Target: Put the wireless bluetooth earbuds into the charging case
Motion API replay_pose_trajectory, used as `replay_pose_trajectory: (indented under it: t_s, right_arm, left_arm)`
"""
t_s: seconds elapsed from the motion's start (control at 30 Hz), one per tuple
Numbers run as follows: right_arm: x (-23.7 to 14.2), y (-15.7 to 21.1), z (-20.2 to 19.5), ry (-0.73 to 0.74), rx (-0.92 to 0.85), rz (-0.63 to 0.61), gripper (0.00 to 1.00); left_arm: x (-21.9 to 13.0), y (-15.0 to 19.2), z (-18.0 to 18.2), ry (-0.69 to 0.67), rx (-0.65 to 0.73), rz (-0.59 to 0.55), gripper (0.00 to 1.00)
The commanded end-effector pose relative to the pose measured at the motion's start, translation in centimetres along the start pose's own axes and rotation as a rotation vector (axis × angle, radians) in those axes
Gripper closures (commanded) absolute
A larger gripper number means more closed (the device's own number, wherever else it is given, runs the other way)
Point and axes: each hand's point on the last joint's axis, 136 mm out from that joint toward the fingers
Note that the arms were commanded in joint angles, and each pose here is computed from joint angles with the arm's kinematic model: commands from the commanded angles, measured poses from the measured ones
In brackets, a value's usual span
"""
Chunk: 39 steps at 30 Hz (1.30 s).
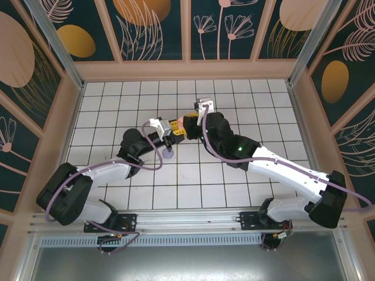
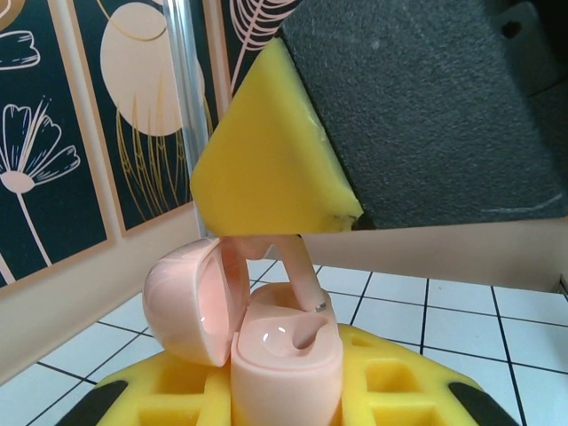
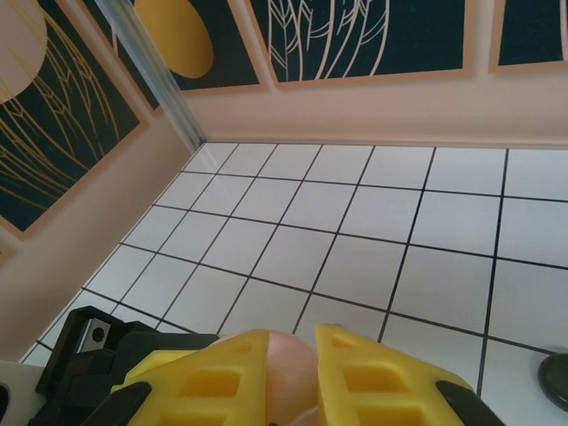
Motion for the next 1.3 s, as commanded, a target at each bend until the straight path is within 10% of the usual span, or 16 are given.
replay_pose_trajectory:
  t_s: [0.0,0.97,1.27]
  right_arm:
    - [0.6,3.4,-0.2,0.025,-0.062,0.084,0.83]
    - [-0.6,4.4,3.4,-0.146,-0.167,0.107,0.81]
    - [-0.1,0.6,1.8,-0.026,-0.052,0.054,0.56]
  left_arm:
    - [0.5,-4.6,-0.7,0.034,0.063,-0.123,1.0]
    - [0.7,-4.6,-0.5,0.023,0.058,-0.117,1.0]
    - [0.6,-4.0,-0.4,0.019,0.036,-0.107,1.0]
Point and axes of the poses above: each hand's point on the last joint's axis, 136 mm out from that joint toward the fingers, its own x axis out along the fingers, its own z axis along the line the jaws close on, y = z × x, and after that the axes turned 2 degrees about -x, right-handed
